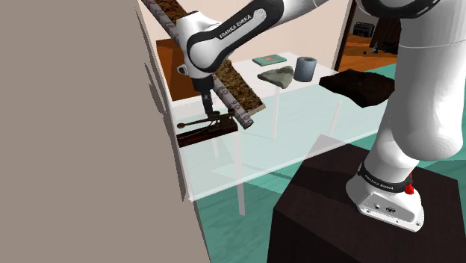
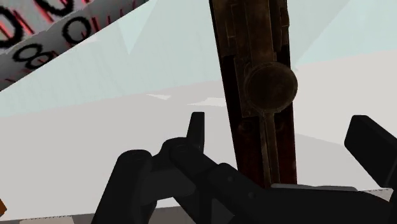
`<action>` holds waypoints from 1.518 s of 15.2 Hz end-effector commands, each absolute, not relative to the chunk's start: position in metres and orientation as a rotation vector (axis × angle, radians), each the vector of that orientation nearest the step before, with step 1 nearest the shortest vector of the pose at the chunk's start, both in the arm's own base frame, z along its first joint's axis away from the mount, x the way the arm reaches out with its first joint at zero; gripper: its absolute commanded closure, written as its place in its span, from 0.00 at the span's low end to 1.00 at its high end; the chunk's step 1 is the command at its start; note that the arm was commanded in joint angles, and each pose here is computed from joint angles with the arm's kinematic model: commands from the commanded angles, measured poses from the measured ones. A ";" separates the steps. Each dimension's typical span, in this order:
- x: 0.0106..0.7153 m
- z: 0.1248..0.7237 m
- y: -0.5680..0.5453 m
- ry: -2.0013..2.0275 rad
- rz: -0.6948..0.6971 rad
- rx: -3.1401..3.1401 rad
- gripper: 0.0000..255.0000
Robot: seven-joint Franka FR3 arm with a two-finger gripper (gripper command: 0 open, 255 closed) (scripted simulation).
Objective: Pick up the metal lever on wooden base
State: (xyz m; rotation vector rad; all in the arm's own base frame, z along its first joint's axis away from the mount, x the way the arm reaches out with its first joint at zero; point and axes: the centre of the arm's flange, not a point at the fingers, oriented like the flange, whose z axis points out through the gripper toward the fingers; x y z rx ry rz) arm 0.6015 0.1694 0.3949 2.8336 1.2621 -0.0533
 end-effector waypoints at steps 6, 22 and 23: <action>0.606 0.360 0.174 1.285 -0.049 2.825 0.00; 0.606 0.367 0.174 1.285 -0.049 2.825 1.00; 0.606 0.373 0.174 1.285 -0.049 2.825 1.00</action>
